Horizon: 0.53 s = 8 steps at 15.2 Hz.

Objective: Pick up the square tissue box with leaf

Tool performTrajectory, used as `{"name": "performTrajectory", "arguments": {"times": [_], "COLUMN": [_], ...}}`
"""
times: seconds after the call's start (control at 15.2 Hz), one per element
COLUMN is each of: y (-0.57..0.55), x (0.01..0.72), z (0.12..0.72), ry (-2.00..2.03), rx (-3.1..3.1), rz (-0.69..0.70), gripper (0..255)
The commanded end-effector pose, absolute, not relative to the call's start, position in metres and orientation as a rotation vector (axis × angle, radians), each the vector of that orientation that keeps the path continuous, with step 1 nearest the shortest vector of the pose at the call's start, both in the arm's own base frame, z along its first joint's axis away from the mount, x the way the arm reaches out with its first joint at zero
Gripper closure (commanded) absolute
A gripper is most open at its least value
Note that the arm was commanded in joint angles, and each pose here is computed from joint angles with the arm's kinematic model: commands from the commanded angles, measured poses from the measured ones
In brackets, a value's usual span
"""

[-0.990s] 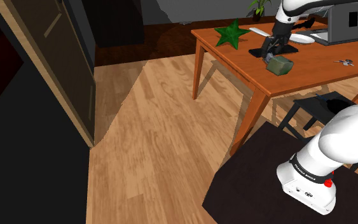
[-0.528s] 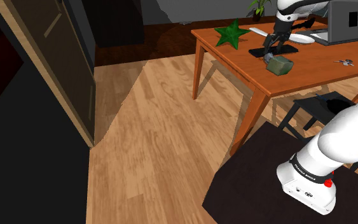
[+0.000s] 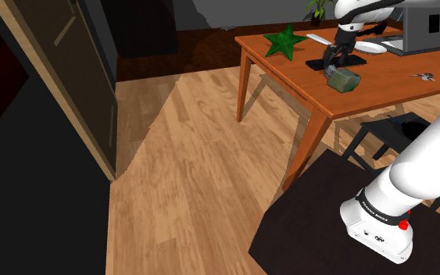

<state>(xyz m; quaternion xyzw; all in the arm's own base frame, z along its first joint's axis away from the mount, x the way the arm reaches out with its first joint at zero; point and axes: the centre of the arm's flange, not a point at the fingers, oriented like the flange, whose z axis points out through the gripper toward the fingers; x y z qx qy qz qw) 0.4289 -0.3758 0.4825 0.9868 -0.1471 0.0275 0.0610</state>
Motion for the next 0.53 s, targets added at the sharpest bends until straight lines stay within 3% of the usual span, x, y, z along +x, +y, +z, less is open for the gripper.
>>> {"name": "performTrajectory", "arguments": {"times": [0.0, 0.2, 0.26, 0.46], "y": [-0.3756, -0.3756, -0.3753, -0.3757], "x": [0.4292, 0.4292, 0.4293, 0.4291], "z": [0.4724, 0.4641, 0.4646, 0.4646], "ry": [-0.445, -0.445, -0.445, -0.445], "rx": [2.985, 2.985, 2.985, 2.985], "rz": [0.084, 0.084, 0.084, 0.084], "gripper": [0, 0, 255, 255]}}
